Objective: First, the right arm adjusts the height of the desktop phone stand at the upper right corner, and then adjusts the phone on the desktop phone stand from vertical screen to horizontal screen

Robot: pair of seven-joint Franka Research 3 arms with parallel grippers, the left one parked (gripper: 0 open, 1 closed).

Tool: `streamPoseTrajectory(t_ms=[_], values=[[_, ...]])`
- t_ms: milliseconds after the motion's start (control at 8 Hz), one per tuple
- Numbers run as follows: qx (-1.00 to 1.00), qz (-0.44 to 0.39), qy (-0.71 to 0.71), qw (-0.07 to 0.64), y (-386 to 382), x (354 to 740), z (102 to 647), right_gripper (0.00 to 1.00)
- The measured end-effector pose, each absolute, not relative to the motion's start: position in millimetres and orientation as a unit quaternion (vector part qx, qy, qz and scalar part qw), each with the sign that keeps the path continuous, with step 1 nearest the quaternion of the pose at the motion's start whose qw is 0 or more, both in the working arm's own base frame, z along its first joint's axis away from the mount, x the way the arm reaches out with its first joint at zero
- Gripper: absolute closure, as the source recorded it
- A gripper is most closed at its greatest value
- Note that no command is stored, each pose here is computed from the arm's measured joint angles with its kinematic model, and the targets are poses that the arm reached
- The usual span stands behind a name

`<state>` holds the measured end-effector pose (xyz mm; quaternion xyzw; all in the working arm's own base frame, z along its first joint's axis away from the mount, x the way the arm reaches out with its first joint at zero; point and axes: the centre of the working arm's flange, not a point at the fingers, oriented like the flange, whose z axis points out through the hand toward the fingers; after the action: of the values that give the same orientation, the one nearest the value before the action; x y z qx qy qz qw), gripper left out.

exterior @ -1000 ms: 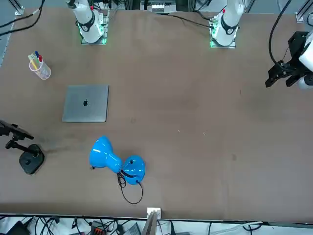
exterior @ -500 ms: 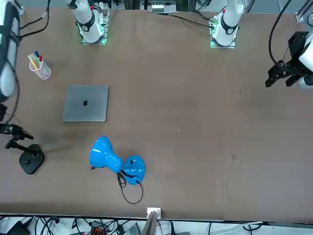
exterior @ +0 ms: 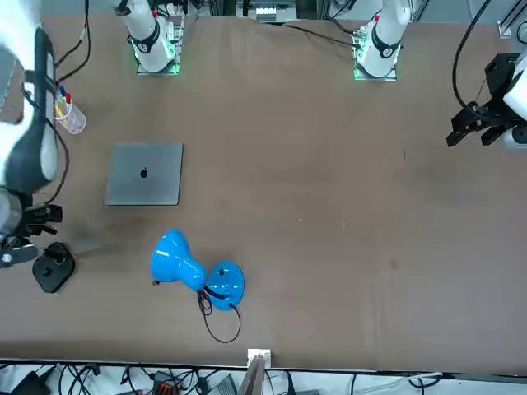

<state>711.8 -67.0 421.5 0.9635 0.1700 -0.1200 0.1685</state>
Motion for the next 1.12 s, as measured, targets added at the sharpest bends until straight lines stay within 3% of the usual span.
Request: streamPoseTrajectory(t_ms=[500, 1125], values=[[0.891, -0.2, 0.3, 0.275, -3.7, 718.0, 349.2, 0.0], [0.791, -0.293, 0.393, 0.366, -5.0, 723.3, 277.2, 0.01]])
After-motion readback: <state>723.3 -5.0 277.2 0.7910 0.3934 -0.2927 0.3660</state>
